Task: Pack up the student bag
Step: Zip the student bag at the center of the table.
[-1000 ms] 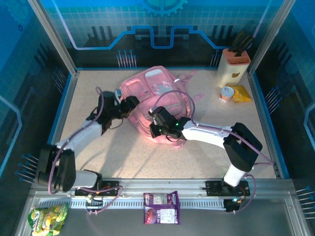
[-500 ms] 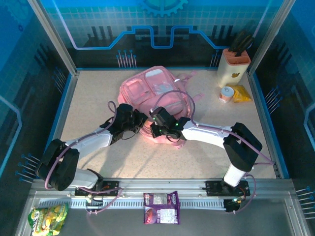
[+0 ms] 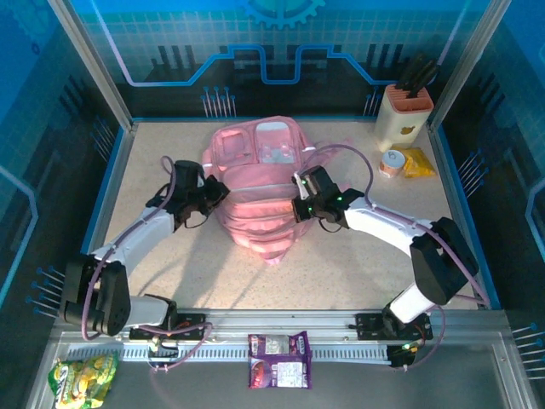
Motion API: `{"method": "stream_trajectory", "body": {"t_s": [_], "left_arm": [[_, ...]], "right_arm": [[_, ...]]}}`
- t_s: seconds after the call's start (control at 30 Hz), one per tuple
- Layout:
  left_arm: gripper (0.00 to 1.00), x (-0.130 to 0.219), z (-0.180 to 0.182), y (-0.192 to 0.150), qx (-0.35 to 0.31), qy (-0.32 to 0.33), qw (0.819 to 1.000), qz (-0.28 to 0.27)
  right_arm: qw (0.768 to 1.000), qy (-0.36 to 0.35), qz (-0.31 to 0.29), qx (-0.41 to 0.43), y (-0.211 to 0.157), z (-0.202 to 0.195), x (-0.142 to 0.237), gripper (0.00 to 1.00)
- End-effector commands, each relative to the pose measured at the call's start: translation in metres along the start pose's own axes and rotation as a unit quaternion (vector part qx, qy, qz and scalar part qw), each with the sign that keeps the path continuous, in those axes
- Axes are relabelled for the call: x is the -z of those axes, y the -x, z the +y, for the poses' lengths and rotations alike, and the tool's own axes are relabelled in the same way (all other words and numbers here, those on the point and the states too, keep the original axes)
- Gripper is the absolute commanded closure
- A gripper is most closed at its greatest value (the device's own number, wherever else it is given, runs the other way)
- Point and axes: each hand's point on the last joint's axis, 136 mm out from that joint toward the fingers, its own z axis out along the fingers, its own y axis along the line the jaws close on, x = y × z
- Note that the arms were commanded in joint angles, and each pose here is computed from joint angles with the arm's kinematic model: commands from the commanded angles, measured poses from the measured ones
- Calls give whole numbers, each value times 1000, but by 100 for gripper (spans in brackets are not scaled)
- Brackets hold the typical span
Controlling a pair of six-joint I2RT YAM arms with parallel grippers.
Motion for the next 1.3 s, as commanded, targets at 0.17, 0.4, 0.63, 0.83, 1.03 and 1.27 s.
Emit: {"method": "stream_trajectory", "body": {"t_s": [0.17, 0.4, 0.63, 0.83, 1.03, 1.27], "left_arm": [[37, 24, -24, 28, 5, -62, 997, -48], [32, 30, 10, -35, 188, -51, 978, -68], [46, -6, -42, -60, 189, -76, 978, -36], [92, -14, -25, -55, 158, -23, 985, -69], [100, -6, -3, -39, 107, 29, 992, -58], [96, -6, -6, -35, 68, 24, 996, -51]], "right_arm": [[997, 79, -6, 21, 10, 95, 4, 100], [997, 75, 7, 14, 2, 97, -4, 100], [997, 68, 5, 28, -4, 97, -9, 100], [999, -3, -8, 51, -1, 64, 0, 100], [998, -59, 1, 10, 11, -4, 0, 100], [998, -58, -27, 12, 41, -20, 7, 93]]}}
